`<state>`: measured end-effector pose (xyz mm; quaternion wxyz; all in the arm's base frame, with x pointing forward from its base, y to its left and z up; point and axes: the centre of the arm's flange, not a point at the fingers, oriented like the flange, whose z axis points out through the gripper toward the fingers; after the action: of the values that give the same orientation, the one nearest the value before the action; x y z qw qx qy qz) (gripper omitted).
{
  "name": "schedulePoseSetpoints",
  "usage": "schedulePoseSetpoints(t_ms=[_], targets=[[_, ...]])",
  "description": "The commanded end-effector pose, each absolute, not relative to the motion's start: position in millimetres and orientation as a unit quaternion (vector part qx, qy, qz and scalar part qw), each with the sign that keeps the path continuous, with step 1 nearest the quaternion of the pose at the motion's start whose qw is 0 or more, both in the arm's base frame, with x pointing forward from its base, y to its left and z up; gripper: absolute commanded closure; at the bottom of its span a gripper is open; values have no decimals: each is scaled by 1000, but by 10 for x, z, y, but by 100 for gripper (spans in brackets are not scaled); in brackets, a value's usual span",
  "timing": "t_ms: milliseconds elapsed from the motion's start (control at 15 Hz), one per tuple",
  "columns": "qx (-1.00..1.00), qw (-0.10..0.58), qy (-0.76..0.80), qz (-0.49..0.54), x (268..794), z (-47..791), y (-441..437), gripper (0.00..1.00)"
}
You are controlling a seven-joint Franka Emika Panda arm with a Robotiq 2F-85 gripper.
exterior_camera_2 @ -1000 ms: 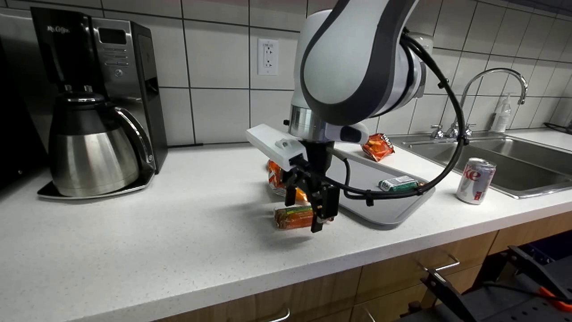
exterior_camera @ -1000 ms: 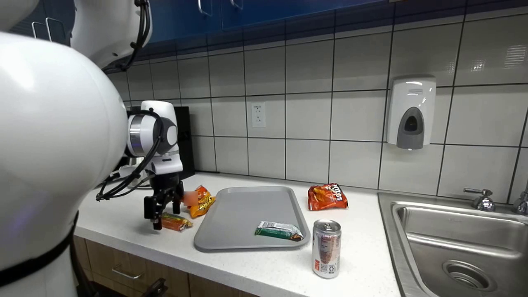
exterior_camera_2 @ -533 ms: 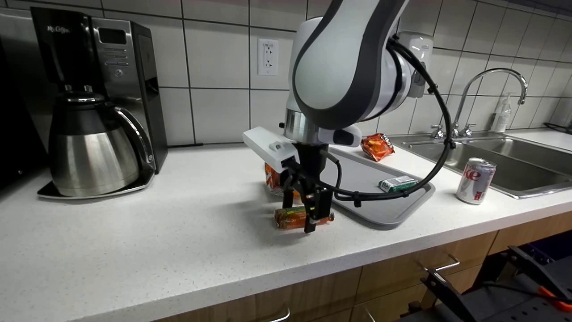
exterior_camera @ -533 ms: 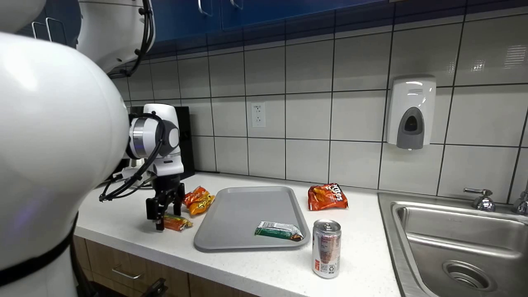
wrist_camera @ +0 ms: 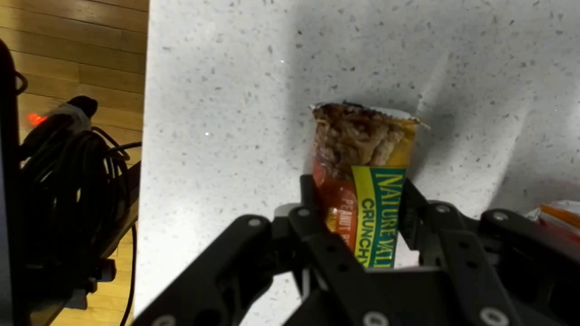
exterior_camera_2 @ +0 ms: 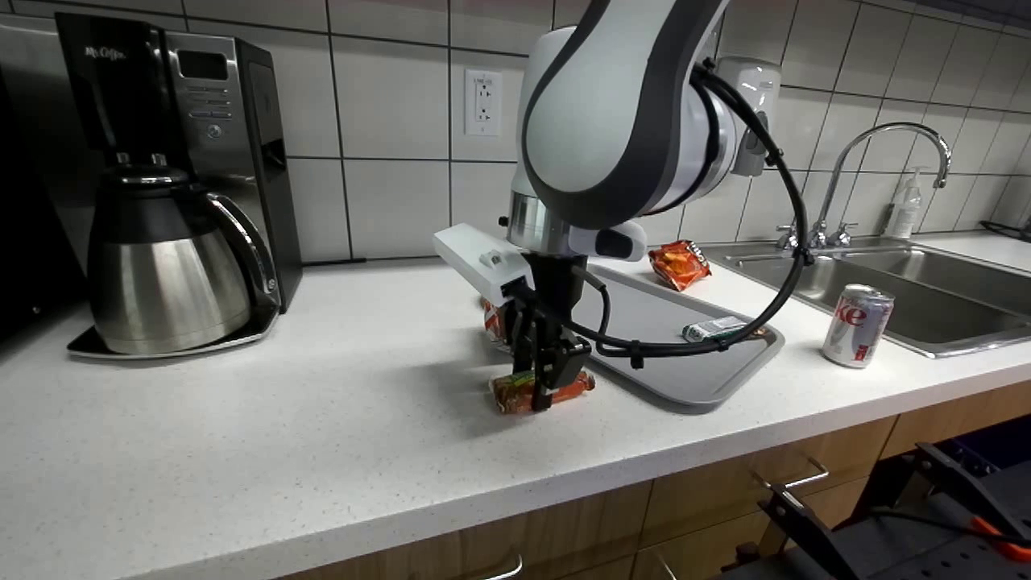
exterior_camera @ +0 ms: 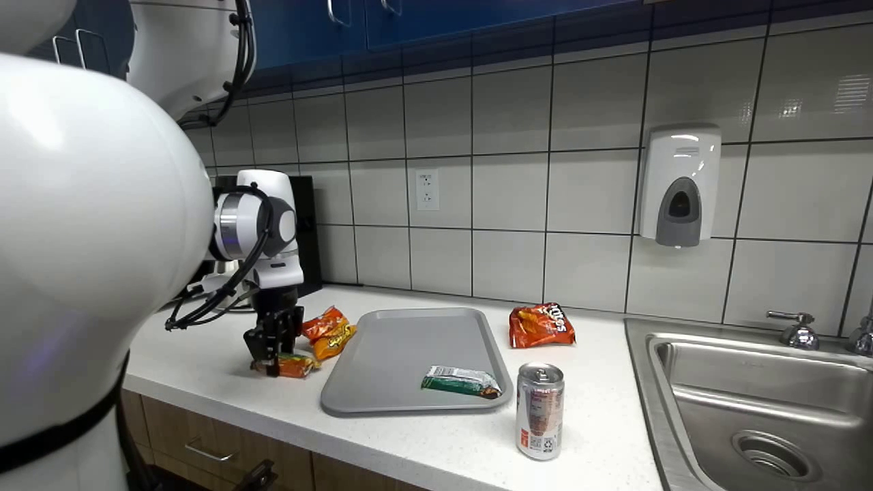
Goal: Pick up the green candy bar and put it on the gray tray, pick up the orange candy bar and put it on the gray tray
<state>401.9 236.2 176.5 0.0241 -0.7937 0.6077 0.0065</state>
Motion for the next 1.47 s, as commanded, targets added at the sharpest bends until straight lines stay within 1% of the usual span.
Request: schedulePoseSetpoints(t_ms=[0,267,933,1400], targets=[[-790,33,613,5,4018,1867,2389,82],[-801,34,597,0,3979,2051,2329,82],[-842,66,535,-20,4041,2570,1945,82],[-871,53,487,-41,4196,2620,1447,82]])
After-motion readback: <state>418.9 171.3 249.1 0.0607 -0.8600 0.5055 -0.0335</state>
